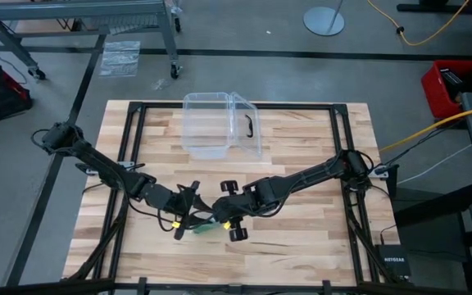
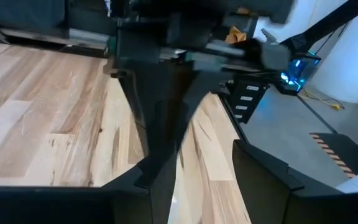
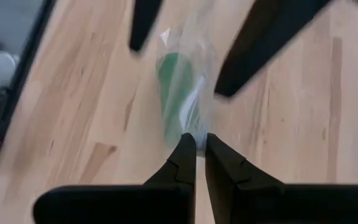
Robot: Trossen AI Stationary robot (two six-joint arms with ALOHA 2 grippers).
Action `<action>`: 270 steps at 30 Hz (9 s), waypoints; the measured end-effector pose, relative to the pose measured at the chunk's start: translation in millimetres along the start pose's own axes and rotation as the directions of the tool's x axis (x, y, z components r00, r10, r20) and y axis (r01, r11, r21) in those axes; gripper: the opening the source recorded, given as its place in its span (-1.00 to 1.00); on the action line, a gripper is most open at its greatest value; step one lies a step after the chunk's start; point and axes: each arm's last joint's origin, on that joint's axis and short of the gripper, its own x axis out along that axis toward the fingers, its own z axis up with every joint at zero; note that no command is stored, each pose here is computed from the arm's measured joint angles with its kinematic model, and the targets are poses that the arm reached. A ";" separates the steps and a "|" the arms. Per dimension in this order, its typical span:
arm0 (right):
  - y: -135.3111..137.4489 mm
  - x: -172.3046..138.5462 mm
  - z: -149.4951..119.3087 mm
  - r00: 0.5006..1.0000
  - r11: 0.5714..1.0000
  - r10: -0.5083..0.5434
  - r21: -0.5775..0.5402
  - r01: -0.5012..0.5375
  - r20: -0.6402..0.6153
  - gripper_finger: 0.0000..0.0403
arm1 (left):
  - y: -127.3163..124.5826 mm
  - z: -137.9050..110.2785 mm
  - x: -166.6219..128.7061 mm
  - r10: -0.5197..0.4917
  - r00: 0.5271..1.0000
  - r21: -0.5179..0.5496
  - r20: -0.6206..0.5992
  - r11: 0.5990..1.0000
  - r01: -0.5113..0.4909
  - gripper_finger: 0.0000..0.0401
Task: Roll bandage
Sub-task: Close the transparent zip bag
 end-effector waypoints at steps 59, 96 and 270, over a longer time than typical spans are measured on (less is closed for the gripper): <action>1.4 -1.3 9.5 0.995 0.999 0.041 0.022 -0.043 0.094 -0.63 | -4.5 -1.2 -2.1 -0.014 1.000 -0.171 -0.008 0.985 0.012 -1.00; 31.6 -79.5 -100.7 0.891 0.867 -0.395 0.229 0.443 -0.225 -0.51 | 23.5 22.5 -35.3 0.157 0.988 -0.201 -0.013 0.967 -0.156 -1.00; 16.0 16.2 -109.0 0.812 0.865 -0.002 0.409 -0.291 0.583 -0.02 | 7.8 -35.3 39.2 0.001 0.993 -0.327 0.122 0.944 0.039 -1.00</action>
